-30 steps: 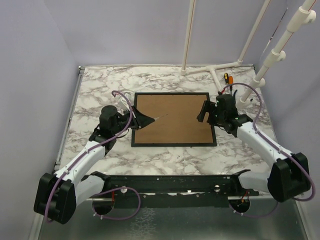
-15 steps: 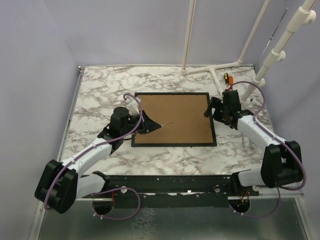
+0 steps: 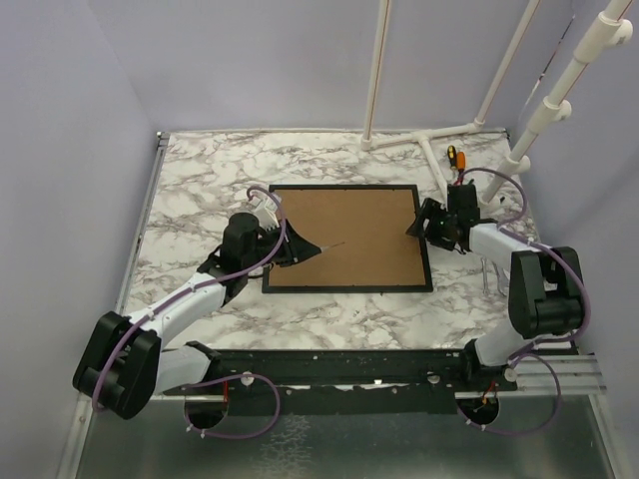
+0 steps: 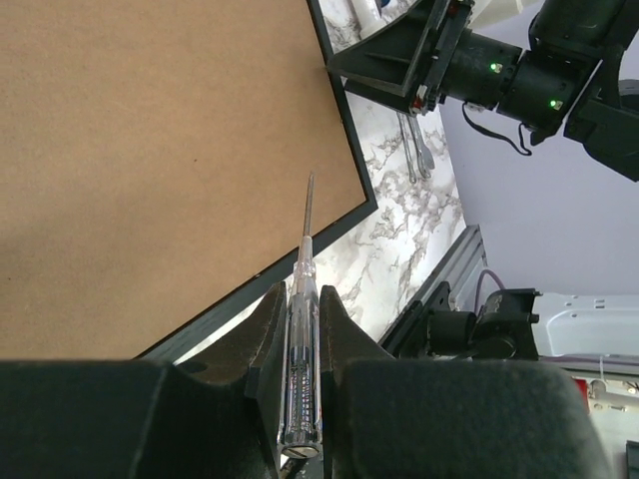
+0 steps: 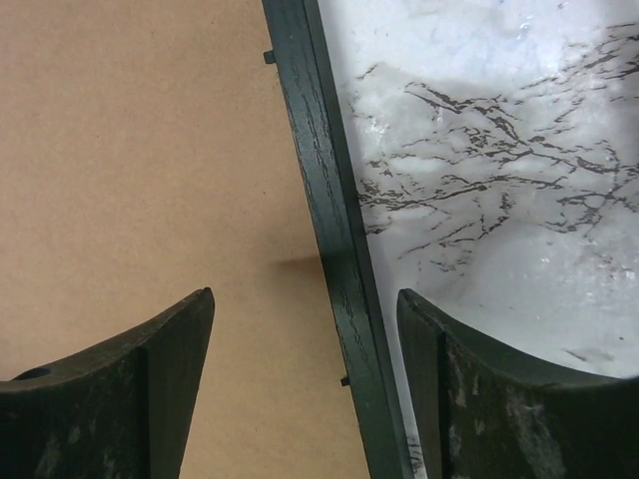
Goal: Take the photo out of the frame
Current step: Adjust the photo frame at the center of the board.
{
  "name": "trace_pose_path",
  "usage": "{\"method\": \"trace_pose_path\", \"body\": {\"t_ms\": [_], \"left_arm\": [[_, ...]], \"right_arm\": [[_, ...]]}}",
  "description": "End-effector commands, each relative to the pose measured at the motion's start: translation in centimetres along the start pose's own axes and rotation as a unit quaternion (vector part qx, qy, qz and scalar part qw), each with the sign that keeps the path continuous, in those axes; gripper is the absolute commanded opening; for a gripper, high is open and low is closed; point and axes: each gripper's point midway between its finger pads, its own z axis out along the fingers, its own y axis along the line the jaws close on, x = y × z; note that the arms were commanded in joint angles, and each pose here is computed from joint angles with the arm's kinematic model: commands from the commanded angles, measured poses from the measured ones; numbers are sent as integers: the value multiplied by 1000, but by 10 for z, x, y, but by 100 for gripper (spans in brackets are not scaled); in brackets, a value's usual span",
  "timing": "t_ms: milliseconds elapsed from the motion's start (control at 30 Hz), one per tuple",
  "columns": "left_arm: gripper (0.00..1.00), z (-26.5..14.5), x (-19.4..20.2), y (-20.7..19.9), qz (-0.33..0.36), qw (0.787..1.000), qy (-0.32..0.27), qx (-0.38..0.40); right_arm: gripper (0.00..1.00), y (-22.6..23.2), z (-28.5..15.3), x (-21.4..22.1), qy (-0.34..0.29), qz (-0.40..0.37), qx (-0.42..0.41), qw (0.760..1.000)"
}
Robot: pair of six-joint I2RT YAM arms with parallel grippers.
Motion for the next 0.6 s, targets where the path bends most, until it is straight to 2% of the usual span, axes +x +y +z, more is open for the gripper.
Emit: {"method": "trace_pose_path", "body": {"t_ms": [0,100,300,400,567], "left_arm": [[0,1,0,4,13,1000,-7,-3],[0,0,0,5,13,1000,-9,-5],[0,1,1,10,12,1000,-10,-13],[0,3,4,16,5,1000,-5,-23],[0,9,9,25,-15,999,8,-36]], "right_arm": [[74,0,13,5,16,7,-13,1000],[73,9,15,10,30,-4,-41,999],[64,53,16,21,48,-59,-95,993],[64,75,17,32,64,-73,-121,988],[65,74,17,37,61,-75,-102,990]]}}
